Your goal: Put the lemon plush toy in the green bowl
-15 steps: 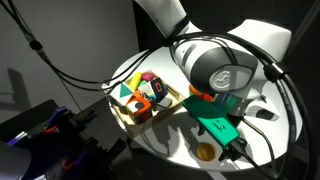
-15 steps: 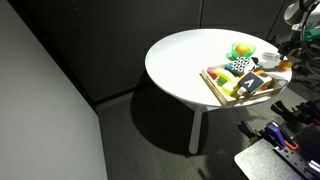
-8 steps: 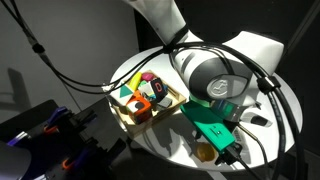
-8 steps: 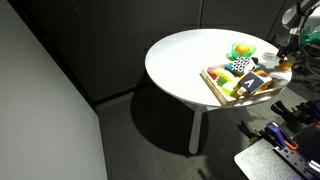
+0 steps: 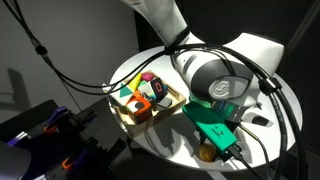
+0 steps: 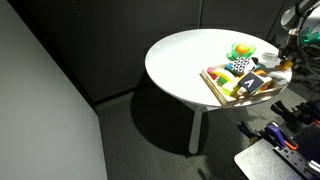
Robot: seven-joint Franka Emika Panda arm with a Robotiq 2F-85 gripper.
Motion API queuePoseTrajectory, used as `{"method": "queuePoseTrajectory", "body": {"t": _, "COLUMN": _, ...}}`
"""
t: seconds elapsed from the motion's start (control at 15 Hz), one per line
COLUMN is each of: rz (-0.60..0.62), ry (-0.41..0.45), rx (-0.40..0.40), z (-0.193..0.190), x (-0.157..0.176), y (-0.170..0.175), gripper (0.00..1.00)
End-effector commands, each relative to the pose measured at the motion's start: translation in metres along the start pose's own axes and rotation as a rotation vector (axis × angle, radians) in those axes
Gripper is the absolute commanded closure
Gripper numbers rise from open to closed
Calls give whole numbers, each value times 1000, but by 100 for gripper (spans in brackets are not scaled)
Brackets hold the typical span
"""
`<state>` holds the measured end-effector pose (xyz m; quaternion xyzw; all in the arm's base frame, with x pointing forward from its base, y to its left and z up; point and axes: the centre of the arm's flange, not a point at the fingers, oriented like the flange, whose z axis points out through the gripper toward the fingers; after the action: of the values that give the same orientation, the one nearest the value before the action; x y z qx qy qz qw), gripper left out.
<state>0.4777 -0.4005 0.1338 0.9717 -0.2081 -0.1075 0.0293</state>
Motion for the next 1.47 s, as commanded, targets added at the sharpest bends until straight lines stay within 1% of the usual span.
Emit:
{"method": "queuePoseTrajectory", "body": {"t": 0.0, "rz": -13, "ry": 15, "rx": -2, "z": -10, "x": 0, "y": 1, "gripper": 62}}
{"method": "queuePoseTrajectory", "body": {"t": 0.2, "rz": -19, "ry": 17, "rx": 2, "z": -20, "x": -6, "y": -3, "gripper": 62}}
{"method": "queuePoseTrajectory", "body": {"t": 0.53, "rz": -25, "ry": 48, "rx": -2, "z": -42, "x": -9, "y": -14, "gripper": 62}}
{"method": "queuePoseTrajectory", "body": {"t": 1.0, "rz": -51, "ry": 115, "rx": 2, "z": -80, "x": 4, "y": -40, "gripper": 62}}
{"method": "queuePoseTrajectory", "body": {"t": 1.13, "rz": -58, "ry": 150, "rx": 0, "z": -93, "x": 11, "y": -48, "gripper": 62}}
{"method": "queuePoseTrajectory", "body": {"t": 1.4, "rz": -69, "ry": 180, "rx": 8, "z": -116, "x": 23, "y": -64, "gripper": 62}}
